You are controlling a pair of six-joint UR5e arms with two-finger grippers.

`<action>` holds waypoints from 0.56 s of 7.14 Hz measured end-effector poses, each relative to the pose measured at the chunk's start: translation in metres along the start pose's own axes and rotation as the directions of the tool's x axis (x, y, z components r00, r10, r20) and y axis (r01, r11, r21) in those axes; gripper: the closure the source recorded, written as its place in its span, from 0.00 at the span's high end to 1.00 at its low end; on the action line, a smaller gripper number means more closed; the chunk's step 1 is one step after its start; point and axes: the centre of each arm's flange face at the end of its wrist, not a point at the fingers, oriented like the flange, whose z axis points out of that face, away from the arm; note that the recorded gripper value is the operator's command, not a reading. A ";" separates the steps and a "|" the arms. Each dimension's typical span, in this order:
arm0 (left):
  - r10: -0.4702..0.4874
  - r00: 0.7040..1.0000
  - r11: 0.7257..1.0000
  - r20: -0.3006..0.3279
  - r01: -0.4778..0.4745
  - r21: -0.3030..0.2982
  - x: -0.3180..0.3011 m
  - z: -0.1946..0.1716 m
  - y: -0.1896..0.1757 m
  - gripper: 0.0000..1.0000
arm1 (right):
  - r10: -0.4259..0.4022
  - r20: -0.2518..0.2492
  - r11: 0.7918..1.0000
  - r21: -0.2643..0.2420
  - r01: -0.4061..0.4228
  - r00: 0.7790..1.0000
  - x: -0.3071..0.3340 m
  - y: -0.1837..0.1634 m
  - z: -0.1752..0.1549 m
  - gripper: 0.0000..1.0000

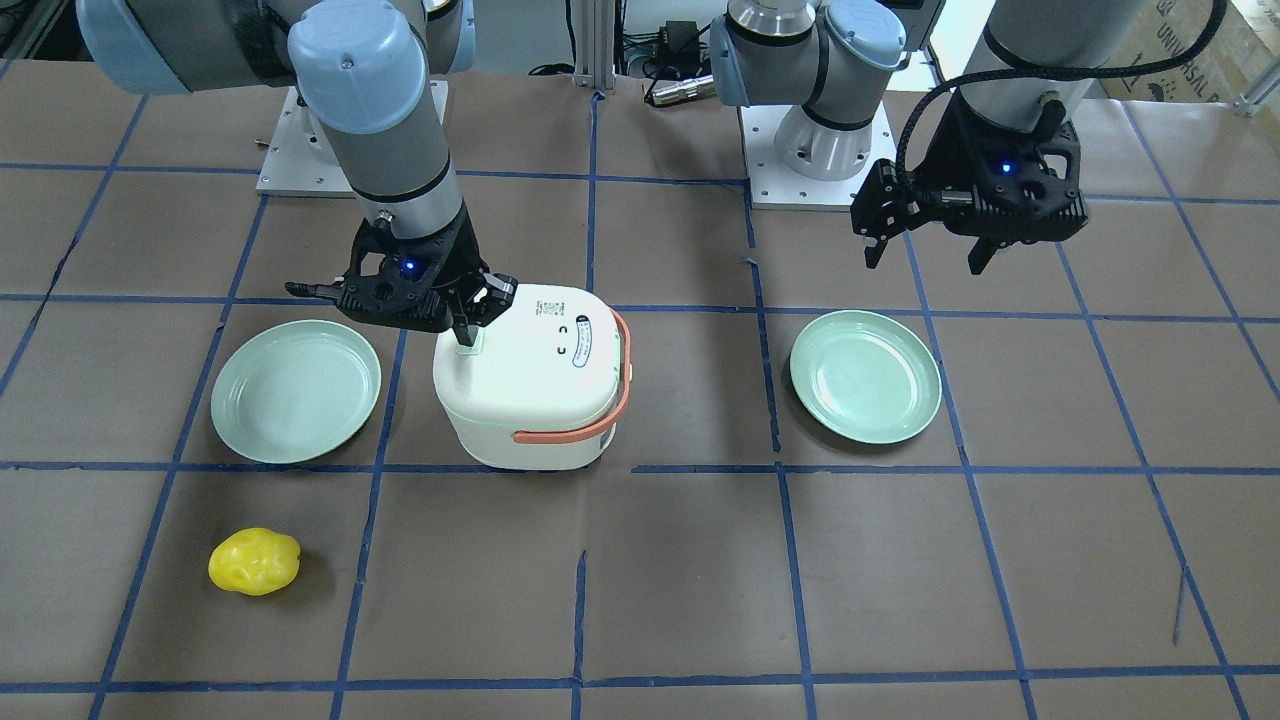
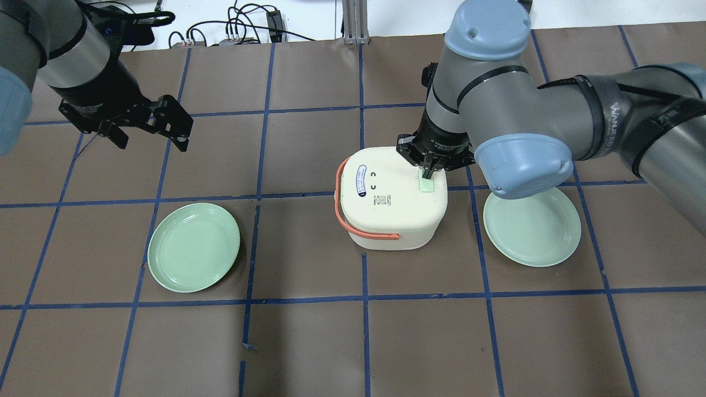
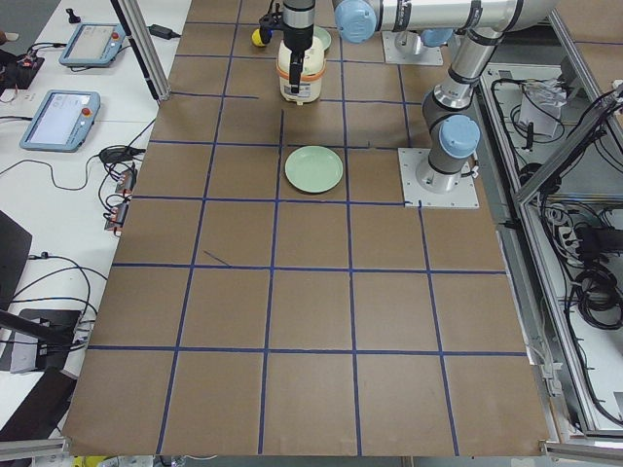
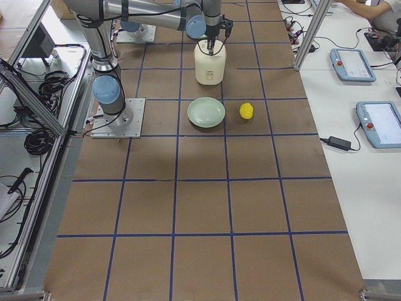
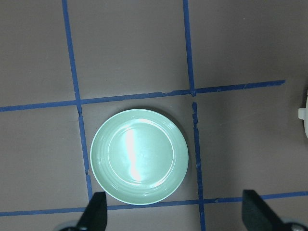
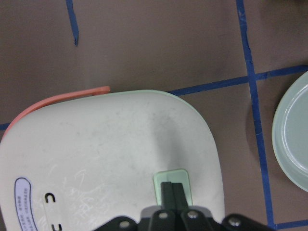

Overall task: Press rice cooker button
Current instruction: 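Press the green button on the rice cooker lid with the right gripper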

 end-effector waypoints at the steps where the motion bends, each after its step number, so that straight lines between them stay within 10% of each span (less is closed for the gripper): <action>1: 0.000 1.000 1.000 0.000 0.000 0.000 0.000 0.000 0.000 1.00 | 0.000 -0.001 1.000 -0.001 0.000 1.000 0.000 0.000 0.001 0.09; 4: 0.000 1.000 1.000 0.000 0.000 0.000 0.000 0.000 0.000 1.00 | -0.001 -0.003 1.000 -0.005 0.001 1.000 0.001 0.001 0.003 0.10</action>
